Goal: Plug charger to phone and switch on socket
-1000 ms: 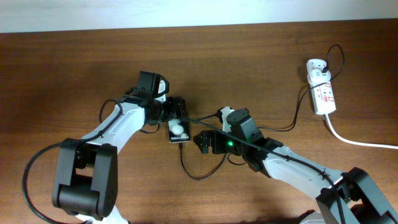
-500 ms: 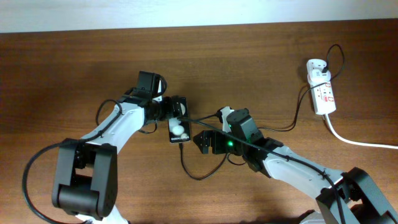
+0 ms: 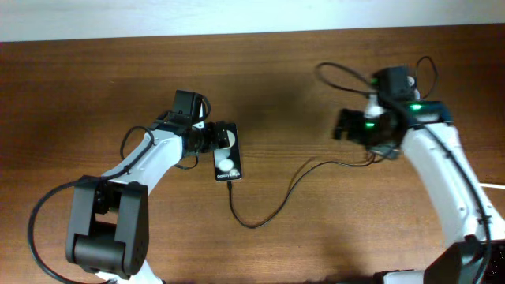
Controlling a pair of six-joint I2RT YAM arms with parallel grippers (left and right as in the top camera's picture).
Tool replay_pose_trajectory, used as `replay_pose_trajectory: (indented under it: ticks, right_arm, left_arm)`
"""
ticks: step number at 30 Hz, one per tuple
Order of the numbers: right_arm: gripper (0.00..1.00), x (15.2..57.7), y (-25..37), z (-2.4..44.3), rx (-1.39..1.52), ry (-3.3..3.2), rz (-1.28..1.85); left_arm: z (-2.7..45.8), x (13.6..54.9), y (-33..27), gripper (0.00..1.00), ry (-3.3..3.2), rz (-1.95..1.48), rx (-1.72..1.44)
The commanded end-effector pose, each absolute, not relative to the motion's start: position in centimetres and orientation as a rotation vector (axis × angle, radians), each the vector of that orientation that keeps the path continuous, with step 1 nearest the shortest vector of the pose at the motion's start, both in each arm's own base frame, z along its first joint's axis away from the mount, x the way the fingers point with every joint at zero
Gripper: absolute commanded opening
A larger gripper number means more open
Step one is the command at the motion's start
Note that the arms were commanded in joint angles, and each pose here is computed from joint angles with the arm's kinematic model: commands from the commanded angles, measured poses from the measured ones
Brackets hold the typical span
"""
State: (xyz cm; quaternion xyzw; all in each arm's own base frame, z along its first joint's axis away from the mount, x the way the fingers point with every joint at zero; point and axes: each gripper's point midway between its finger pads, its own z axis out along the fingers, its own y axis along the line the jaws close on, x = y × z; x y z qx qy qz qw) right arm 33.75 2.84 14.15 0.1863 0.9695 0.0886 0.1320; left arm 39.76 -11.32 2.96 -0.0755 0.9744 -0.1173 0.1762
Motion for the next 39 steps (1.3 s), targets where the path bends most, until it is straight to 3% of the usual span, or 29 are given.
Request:
replay_pose_trajectory:
  ticks: [1, 7, 11, 14, 18, 25, 35, 39]
  right_arm:
    - [0.99, 33.2, -2.6, 14.4, 0.701, 2.782, 0.126]
    - [0.98, 33.2, -9.7, 15.3, 0.956, 2.645, 0.075]
    - [0.99, 34.8, -13.8, 22.2, 1.022, 2.495, 0.027]
    - [0.99, 36.9, -16.7, 23.4, 1.021, 2.384, -0.112]
    - [0.99, 39.4, -18.8, 19.0, 1.054, 2.417, -0.187]
    - [0.99, 41.3, -19.6, 4.2, 1.137, 2.682, -0.207]
    - [0.99, 41.4, -21.8, 3.2, 1.171, 2.64, -0.297]
    - [0.99, 42.4, -22.5, 3.3, 1.304, 2.52, -0.182]
  left_arm:
    - [2.9, 39.7, -11.0, 0.99, 2.76, -0.315, -0.209]
    - [2.9, 39.7, -11.0, 0.99, 2.76, -0.315, -0.209]
    - [2.9, 39.7, -11.0, 0.99, 2.76, -0.315, -0.209]
    - [2.9, 39.7, -11.0, 0.99, 2.76, -0.315, -0.209]
    - [2.9, 39.7, -11.0, 0.99, 2.76, -0.315, -0.209]
    - [2.9, 39.7, -11.0, 0.99, 2.76, -0.315, -0.209]
    - [2.9, 39.7, -11.0, 0.99, 2.76, -0.315, -0.209]
    - [2.9, 39.7, -11.0, 0.99, 2.76, -0.315, -0.209]
